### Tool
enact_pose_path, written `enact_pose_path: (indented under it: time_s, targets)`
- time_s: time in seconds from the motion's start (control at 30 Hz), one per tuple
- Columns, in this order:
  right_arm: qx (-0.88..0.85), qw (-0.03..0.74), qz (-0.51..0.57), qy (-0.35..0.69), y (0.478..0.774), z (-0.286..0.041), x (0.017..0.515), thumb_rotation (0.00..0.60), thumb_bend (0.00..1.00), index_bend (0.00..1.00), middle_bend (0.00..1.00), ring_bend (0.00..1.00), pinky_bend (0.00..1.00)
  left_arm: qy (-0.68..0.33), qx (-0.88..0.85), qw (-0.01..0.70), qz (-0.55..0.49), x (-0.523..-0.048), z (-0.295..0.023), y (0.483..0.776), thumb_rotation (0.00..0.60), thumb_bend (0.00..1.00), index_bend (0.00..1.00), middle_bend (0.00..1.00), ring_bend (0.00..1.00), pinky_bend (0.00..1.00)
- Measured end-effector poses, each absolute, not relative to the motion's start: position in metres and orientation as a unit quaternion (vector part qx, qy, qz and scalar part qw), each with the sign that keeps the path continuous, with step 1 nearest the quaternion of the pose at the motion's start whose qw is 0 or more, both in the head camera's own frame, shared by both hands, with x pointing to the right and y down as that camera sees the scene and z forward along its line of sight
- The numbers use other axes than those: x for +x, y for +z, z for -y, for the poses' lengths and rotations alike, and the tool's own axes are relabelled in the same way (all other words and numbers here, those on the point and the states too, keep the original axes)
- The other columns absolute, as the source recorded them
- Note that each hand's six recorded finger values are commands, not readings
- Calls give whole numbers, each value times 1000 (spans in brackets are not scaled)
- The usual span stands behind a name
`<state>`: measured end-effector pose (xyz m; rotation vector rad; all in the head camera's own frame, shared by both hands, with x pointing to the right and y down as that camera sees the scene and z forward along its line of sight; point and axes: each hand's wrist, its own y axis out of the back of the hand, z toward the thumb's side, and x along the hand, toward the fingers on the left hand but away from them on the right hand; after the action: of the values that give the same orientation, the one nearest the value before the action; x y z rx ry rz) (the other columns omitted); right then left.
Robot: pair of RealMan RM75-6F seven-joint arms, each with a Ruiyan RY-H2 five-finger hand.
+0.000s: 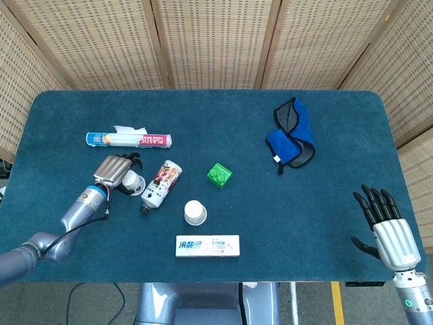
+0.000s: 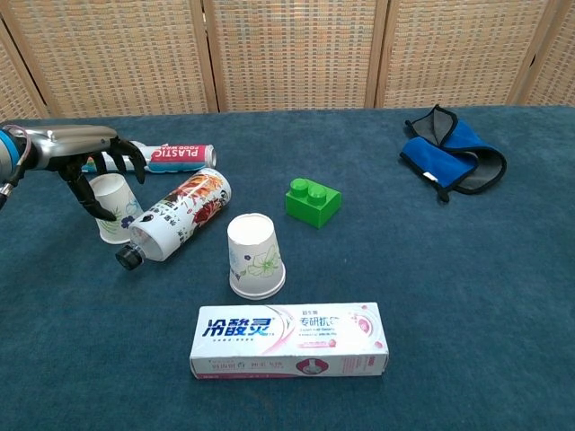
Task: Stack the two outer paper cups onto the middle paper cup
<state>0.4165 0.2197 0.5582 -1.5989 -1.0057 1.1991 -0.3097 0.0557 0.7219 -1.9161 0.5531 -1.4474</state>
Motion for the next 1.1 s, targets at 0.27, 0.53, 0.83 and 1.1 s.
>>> enact_pose_path:
  time_s: [0.27,0.53,0.83,1.1]
  targets:
    - [-636,435,416,483,555,-217,423,600,0,45,41,33,67,-547,-725,351,-228,-309,-50,712,600,248,527,445,494,561]
    - [-633,433,423,482,553,-216,425,600,0,50,43,33,67,-517,-737,361,-243,-301,-44,676,600,249,530,453,498,566]
    - [-631,434,426,482,552,-215,426,600,0,58,47,33,68,-435,-783,372,-245,-254,-54,623,600,249,536,455,500,566]
    - [-621,436,432,487,549,-214,431,600,0,62,48,33,68,-310,-844,397,-185,-163,-94,575,600,250,535,455,500,565]
